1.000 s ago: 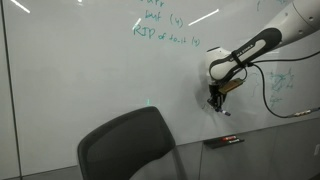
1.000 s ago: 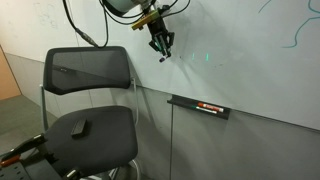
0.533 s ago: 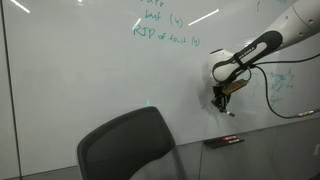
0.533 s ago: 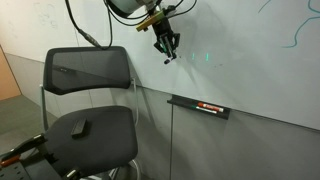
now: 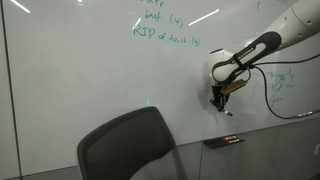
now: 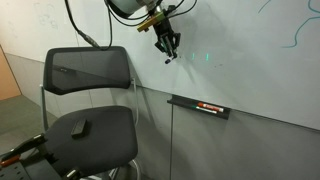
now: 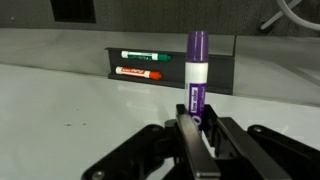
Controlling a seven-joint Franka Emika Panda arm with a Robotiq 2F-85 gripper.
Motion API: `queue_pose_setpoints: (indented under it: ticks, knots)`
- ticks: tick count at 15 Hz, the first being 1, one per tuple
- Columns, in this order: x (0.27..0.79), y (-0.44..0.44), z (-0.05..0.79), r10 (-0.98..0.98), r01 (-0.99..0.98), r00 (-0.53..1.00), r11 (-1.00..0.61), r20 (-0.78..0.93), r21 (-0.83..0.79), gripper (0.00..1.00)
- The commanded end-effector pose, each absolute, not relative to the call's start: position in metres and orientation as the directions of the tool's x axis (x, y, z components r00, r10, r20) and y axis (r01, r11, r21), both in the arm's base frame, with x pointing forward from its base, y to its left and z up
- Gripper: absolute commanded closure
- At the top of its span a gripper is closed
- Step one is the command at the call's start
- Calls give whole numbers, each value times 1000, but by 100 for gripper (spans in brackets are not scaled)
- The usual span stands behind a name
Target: Use the marker on the chair to write on the board
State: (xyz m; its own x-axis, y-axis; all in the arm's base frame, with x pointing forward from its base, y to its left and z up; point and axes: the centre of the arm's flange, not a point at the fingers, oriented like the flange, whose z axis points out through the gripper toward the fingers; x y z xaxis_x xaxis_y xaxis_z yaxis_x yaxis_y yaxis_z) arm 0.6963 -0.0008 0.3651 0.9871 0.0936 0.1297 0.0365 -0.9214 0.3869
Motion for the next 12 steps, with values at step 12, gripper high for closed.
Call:
queue_pose_setpoints:
  ticks: [12]
  knots:
    - [721,-16,346,51,-20,986,-912,160,411,92]
